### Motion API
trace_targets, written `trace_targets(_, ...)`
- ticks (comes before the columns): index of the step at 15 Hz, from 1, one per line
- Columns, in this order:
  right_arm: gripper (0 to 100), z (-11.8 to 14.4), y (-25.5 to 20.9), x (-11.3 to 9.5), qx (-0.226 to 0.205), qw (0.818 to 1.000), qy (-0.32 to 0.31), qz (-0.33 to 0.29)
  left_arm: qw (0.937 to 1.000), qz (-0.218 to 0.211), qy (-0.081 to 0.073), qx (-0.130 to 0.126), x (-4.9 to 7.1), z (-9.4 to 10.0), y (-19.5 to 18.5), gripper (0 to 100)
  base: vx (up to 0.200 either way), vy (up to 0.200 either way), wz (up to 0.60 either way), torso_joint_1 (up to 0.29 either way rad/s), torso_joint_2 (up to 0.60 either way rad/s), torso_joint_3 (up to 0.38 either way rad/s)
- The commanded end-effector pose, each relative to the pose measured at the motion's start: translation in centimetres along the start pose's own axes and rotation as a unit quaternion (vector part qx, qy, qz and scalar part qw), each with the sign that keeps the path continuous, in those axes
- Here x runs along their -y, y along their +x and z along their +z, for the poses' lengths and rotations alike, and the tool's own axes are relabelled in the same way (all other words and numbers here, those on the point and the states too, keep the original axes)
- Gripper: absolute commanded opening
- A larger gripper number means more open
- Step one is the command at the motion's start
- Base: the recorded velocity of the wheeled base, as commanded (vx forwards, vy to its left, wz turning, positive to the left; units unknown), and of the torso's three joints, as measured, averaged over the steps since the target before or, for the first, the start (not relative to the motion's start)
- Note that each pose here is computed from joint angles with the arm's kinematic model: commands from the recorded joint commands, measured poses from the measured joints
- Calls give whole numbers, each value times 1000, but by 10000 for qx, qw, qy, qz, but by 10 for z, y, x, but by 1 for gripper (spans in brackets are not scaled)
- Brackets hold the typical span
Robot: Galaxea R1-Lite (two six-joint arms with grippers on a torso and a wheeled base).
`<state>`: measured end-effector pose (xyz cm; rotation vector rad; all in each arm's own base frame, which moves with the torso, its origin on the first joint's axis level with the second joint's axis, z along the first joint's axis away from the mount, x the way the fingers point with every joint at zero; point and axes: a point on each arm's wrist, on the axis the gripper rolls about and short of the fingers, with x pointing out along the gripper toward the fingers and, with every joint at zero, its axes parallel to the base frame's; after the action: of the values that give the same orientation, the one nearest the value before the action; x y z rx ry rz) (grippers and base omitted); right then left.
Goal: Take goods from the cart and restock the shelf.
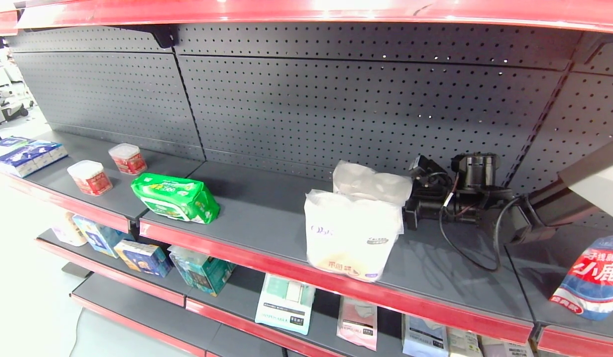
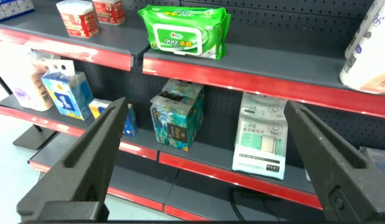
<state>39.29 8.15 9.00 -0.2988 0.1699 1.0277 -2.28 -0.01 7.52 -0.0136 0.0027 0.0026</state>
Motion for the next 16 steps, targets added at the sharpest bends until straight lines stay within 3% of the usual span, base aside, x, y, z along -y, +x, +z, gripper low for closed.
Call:
trace_targets(1,0,2,0,5,43,10000,-10,-62,10000,2,-1,6,0,0,0,100,0,0,0,0,0,0)
trace_targets(4,0,0,-2,6,10,9999,30,-111,10000,2,-1,6,0,0,0,100,0,0,0,0,0,0)
trace_targets(5,100,-1,-2,5,-4,9999,47,-103,10000,3,-1,-1,0,0,0,100,0,0,0,0,0,0)
trace_targets(16,100,28,-25,-5,138,9995,109,-280,10000,2,-1,6,0,0,0,100,0,0,0,0,0,0)
